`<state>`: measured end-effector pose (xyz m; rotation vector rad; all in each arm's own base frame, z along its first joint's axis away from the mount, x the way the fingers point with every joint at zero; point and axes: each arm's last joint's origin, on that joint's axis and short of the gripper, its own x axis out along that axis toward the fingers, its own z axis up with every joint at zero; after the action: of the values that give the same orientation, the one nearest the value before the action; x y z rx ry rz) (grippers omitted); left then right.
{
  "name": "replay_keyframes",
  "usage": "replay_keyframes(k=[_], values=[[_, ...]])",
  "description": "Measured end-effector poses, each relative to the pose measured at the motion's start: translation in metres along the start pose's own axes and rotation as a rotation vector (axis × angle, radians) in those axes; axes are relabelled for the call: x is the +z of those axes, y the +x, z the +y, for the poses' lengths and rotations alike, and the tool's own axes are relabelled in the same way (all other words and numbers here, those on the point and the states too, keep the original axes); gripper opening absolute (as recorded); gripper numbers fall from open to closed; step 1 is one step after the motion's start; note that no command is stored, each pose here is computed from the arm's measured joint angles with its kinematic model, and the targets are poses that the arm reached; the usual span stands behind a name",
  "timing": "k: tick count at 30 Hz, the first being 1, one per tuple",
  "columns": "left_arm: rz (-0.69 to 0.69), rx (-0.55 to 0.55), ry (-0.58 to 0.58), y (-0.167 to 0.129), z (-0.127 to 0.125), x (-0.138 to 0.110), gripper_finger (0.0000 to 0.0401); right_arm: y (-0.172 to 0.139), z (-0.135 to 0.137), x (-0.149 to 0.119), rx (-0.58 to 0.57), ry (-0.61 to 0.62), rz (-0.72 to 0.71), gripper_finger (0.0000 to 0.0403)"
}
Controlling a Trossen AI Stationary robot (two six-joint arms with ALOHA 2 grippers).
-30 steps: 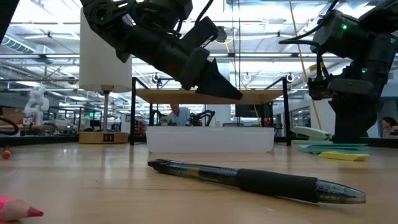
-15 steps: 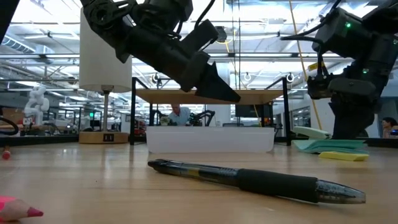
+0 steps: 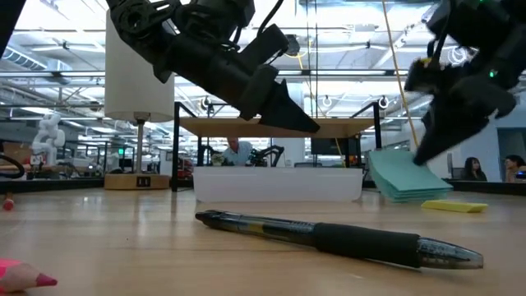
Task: Pack school essentials
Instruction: Put the blue sticky notes into the violet supply box
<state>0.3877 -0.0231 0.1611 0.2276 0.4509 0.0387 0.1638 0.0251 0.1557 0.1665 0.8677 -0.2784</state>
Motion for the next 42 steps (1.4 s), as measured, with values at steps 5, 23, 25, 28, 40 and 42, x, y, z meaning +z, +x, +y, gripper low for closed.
replay_keyframes(k=[5, 23, 25, 28, 40, 42], values=[[-0.045, 0.019, -0.019, 0.000, 0.005, 0.004, 0.0216, -0.016, 0.013, 0.024, 0.005, -0.088, -0.105, 0.0042], [-0.247, 0.139, -0.117, -0.004, 0.010, 0.024, 0.0216, -0.037, 0.031, 0.066, -0.132, -0.291, -0.369, 0.0042], [-0.242, 0.166, -0.122, -0.004, 0.010, 0.024, 0.0215, -0.038, 0.032, 0.068, -0.130, -0.299, -0.391, 0.0042], [-0.242, 0.169, -0.120, -0.004, 0.010, 0.024, 0.0200, -0.038, 0.033, 0.070, -0.129, -0.307, -0.409, 0.0043], [-0.268, 0.196, -0.151, -0.014, 0.008, 0.036, 0.0128, -0.044, 0.035, 0.080, -0.160, -0.313, -0.516, 0.0043], [-0.293, 0.195, -0.147, -0.021, 0.008, 0.043, 0.0128, -0.042, 0.035, 0.080, -0.155, -0.297, -0.513, 0.0043]])
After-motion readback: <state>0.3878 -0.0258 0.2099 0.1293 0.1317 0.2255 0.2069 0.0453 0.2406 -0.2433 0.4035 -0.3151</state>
